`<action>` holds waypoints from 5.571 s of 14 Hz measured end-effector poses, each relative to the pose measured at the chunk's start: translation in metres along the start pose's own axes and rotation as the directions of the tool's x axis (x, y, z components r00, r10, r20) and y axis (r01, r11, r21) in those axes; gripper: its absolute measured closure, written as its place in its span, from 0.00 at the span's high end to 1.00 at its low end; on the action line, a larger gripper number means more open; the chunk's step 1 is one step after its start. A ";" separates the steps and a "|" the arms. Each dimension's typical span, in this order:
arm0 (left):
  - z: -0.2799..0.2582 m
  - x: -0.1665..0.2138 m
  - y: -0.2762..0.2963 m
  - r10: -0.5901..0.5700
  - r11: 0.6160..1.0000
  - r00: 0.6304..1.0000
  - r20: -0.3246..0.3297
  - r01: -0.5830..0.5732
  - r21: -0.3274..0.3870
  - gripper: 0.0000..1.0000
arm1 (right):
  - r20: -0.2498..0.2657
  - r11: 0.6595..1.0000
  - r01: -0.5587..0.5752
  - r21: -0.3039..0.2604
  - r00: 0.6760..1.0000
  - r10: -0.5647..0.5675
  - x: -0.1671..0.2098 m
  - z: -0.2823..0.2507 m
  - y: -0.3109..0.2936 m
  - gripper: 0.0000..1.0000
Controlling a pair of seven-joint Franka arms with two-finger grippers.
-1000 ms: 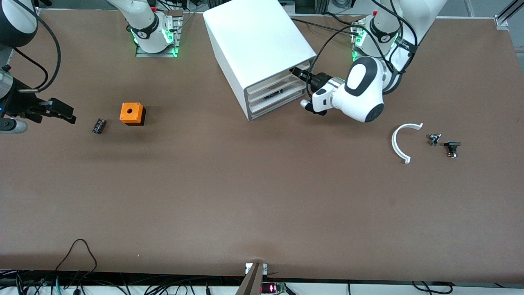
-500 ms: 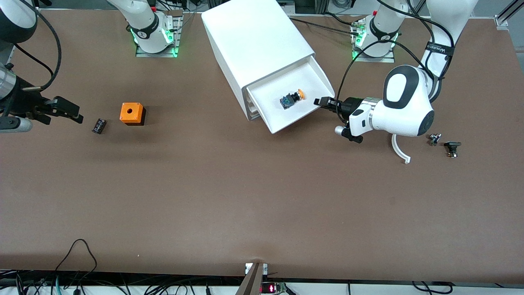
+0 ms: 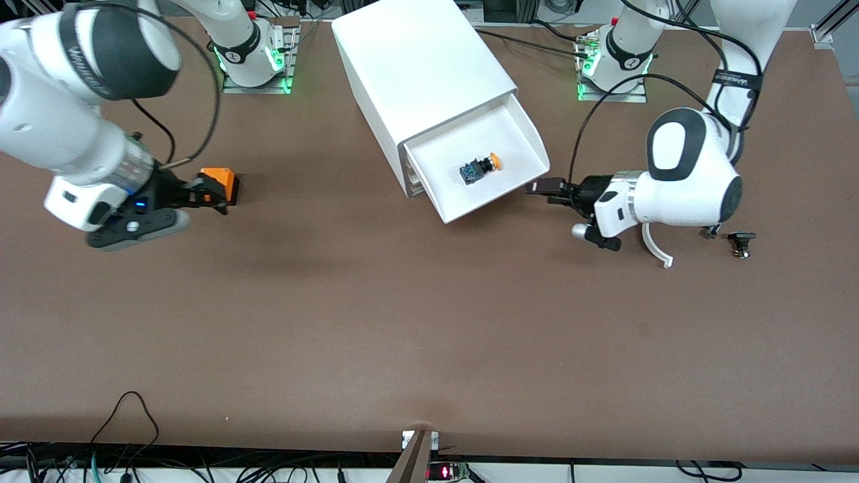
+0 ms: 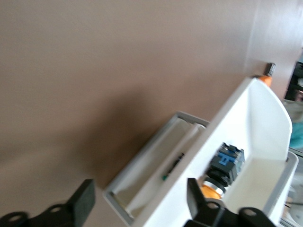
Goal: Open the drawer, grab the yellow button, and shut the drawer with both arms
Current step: 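Release the handle with the left gripper while the right gripper reaches the drawer, then lower the right gripper into the drawer over the yellow button, then grasp the yellow button with the right gripper and lift it out, then carry the button toward the orange box while the left gripper reaches the drawer, then push the drawer shut with the left gripper while the right gripper lowers the button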
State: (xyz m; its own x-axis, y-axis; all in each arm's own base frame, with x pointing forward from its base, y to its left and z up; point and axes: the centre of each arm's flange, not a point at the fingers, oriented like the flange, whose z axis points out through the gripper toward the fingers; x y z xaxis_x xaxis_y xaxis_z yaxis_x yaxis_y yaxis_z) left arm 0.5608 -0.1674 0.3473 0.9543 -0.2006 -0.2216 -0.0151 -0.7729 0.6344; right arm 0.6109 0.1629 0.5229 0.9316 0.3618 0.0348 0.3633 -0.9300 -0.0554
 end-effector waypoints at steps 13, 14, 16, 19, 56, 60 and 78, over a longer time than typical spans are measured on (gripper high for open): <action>-0.237 -0.033 -0.005 0.117 0.774 0.989 -0.091 -0.033 0.632 1.00 | -0.101 0.549 0.834 -0.057 0.542 -0.834 0.044 0.049 -0.366 1.00; -0.237 -0.034 -0.005 0.083 0.779 0.990 -0.113 0.007 0.628 1.00 | -0.090 0.496 0.867 -0.054 0.491 -0.867 0.043 0.060 -0.374 1.00; -0.234 -0.034 -0.003 0.037 0.780 0.989 -0.142 0.061 0.623 1.00 | -0.060 0.412 0.911 -0.037 0.409 -0.911 0.039 0.077 -0.384 1.00; -0.232 -0.033 0.000 0.021 0.775 0.988 -0.154 0.081 0.627 1.00 | -0.007 0.298 0.955 0.010 0.298 -0.955 0.033 0.093 -0.386 1.00; -0.268 -0.040 -0.042 -0.088 0.771 0.957 -0.277 0.241 0.589 1.00 | 0.013 0.241 0.970 -0.027 0.241 -0.970 -0.003 0.132 -0.480 0.41; -0.259 -0.038 -0.034 -0.120 0.767 0.947 -0.297 0.278 0.579 1.00 | -0.031 0.431 0.892 -0.138 0.431 -0.902 0.015 0.054 -0.436 0.41; 0.058 0.004 0.042 -0.336 0.759 0.846 -0.414 0.503 0.414 1.00 | 0.123 0.966 -0.142 -0.214 0.978 0.171 -0.011 0.205 0.104 0.41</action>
State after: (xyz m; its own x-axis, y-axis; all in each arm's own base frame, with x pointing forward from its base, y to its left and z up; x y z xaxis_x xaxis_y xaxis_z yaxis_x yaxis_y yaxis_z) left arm 0.5467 -0.2354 0.3300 0.9361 0.3388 -0.0943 0.3453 -0.9364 0.0633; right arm 0.6412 0.0760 0.3118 0.9743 0.2028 -0.0986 0.2163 -0.9639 0.1554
